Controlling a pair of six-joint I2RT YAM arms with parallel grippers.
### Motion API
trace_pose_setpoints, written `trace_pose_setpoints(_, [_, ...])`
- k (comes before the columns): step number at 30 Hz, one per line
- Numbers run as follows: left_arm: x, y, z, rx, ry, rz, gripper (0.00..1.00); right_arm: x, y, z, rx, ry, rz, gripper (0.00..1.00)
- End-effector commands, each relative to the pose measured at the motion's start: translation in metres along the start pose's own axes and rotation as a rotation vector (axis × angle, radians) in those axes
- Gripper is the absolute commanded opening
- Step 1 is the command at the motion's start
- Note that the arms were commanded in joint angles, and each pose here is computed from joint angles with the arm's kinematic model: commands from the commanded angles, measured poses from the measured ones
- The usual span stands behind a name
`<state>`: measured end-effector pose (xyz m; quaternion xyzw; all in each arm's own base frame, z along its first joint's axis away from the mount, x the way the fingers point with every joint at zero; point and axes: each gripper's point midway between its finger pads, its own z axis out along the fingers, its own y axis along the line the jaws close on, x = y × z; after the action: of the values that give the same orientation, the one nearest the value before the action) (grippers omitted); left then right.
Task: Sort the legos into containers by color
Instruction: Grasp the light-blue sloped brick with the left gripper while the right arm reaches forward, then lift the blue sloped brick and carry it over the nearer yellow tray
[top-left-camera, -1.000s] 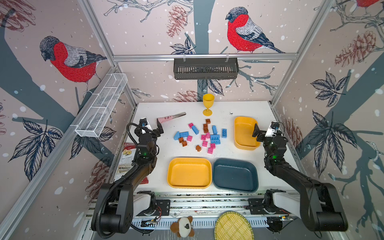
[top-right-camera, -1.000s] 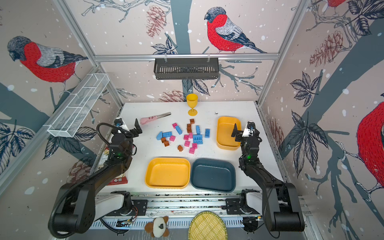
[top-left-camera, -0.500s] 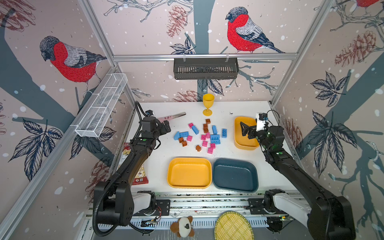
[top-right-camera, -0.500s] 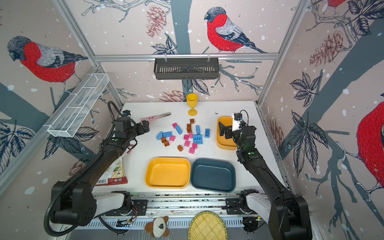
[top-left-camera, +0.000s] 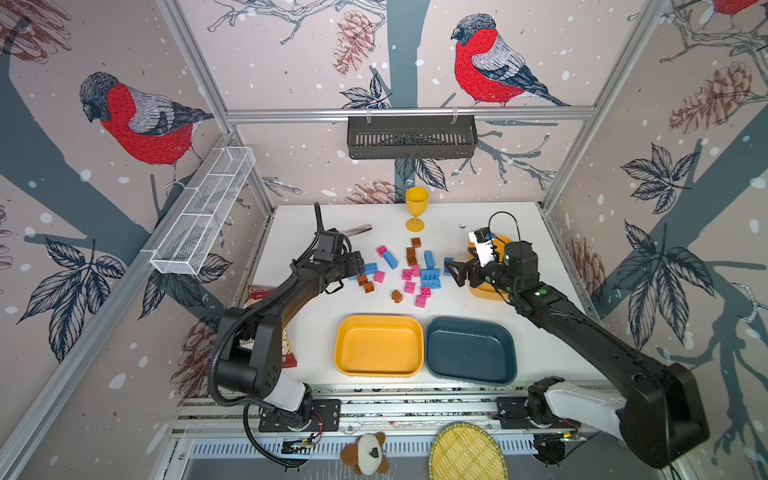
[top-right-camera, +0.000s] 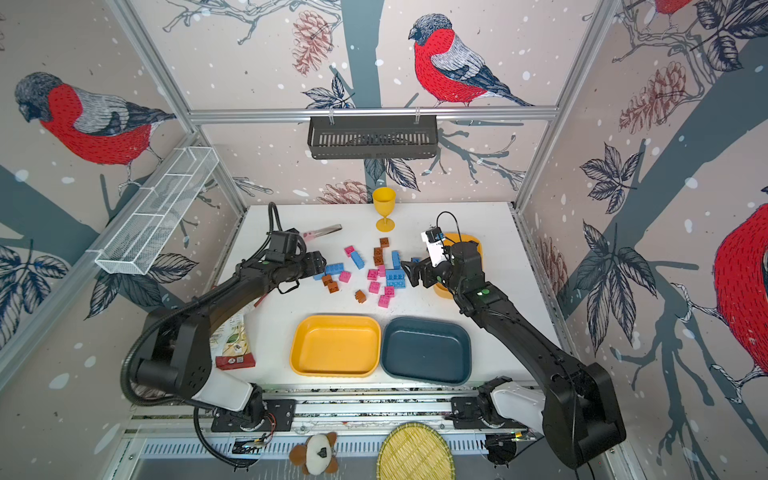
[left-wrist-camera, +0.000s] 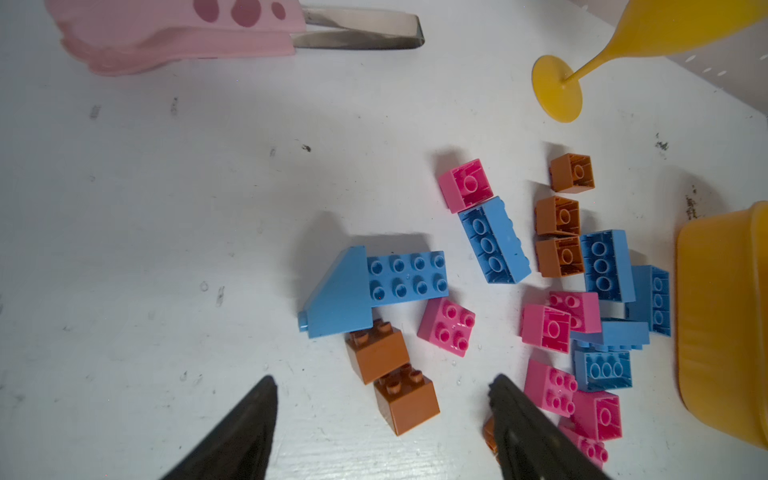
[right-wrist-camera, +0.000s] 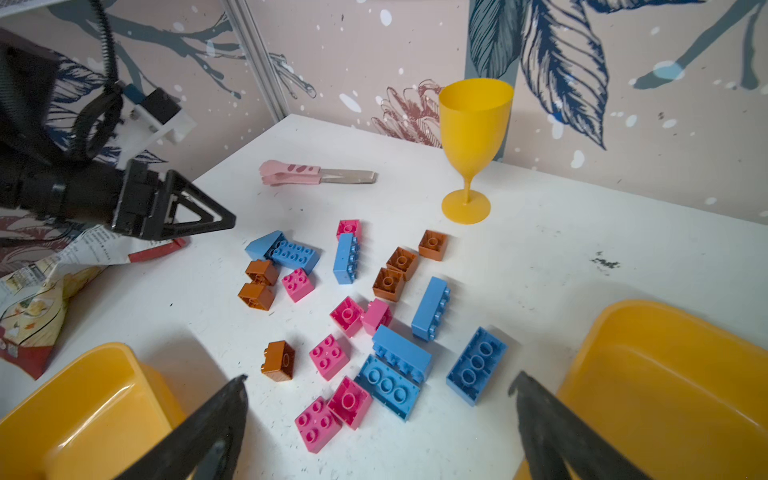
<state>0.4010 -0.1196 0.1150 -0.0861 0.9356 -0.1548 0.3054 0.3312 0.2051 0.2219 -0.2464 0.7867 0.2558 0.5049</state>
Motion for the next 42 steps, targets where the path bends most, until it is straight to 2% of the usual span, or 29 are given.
trace_pose_setpoints(1, [0.008,0.014,0.013,-0.101,0.079,0.007,0.76,0.003,0.007,0.004,-0.02,0.024,-0.003,1.0])
trace_pose_setpoints(13, [0.03,0.034,0.052,-0.188,0.125,-0.02,0.65,0.019,0.008,0.009,-0.022,0.077,-0.005,0.99])
trace_pose_setpoints(25, [0.02,0.047,0.061,-0.279,0.11,-0.004,0.55,0.027,0.005,0.015,-0.021,0.117,0.005,0.99])
trace_pose_setpoints(35, [0.022,0.049,0.068,-0.291,0.132,0.008,0.54,0.027,0.005,0.015,-0.017,0.117,0.001,0.99])
trace_pose_setpoints(40, [0.021,0.052,0.07,-0.302,0.131,0.014,0.43,0.029,0.005,0.015,-0.018,0.124,0.006,0.99])
trace_pose_setpoints(42, [0.024,0.053,0.072,-0.305,0.142,0.019,0.41,0.03,0.005,0.015,-0.019,0.126,0.007,0.99])
